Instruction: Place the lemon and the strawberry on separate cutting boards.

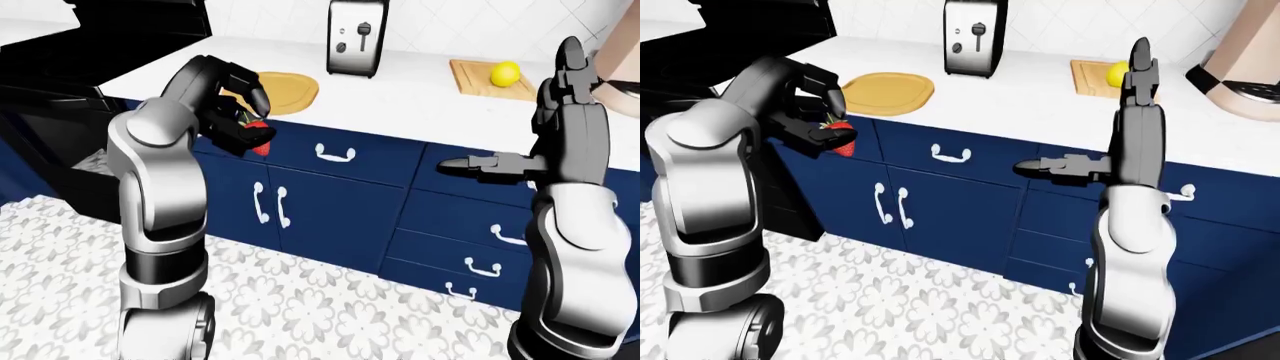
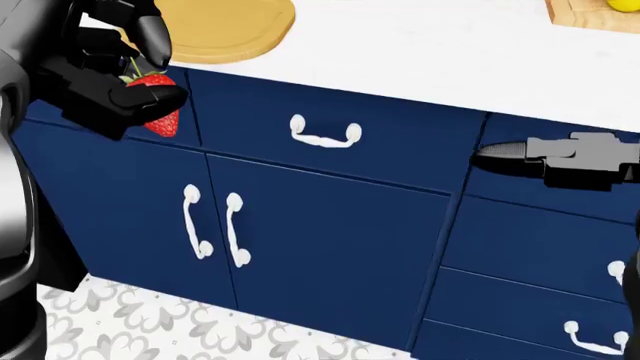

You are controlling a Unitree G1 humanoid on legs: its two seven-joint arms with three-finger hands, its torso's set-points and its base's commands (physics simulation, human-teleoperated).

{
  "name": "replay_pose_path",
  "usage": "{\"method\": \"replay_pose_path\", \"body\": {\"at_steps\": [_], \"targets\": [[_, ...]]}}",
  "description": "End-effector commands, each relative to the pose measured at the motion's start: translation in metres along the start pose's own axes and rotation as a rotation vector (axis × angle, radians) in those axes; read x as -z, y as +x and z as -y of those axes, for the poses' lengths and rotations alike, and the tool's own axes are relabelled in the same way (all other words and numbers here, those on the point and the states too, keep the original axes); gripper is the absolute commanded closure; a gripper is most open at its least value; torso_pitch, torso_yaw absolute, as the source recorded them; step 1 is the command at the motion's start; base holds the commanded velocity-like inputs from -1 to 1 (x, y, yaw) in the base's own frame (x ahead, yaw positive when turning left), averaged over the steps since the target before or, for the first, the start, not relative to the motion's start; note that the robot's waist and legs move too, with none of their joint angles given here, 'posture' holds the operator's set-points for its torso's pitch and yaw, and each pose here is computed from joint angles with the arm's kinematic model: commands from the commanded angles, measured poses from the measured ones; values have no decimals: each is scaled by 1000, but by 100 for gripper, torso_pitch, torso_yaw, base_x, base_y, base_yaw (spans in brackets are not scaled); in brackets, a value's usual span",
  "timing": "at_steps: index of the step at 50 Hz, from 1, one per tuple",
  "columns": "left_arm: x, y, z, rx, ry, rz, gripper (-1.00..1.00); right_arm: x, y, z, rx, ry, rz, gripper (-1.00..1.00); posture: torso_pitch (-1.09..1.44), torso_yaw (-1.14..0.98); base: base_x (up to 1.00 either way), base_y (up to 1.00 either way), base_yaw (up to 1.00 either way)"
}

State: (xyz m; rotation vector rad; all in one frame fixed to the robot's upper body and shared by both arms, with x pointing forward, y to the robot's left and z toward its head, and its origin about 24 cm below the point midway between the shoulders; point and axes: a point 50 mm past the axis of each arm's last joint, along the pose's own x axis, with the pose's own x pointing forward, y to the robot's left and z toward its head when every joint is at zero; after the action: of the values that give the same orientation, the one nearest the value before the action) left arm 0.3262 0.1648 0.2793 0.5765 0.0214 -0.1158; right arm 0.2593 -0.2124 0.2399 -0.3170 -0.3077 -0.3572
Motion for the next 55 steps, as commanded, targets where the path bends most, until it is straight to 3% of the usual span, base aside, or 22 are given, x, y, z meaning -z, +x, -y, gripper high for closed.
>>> {"method": "replay_pose_path", "body": {"at_steps": [1, 55], "targets": [[-16, -5, -6, -32, 23, 71, 76, -12, -1, 5, 35, 9, 83, -100, 0, 0, 0, 13, 0], [-13, -2, 0, -22, 27, 75, 91, -14, -2, 11, 79, 25, 102, -100, 0, 0, 12, 38, 0]]}}
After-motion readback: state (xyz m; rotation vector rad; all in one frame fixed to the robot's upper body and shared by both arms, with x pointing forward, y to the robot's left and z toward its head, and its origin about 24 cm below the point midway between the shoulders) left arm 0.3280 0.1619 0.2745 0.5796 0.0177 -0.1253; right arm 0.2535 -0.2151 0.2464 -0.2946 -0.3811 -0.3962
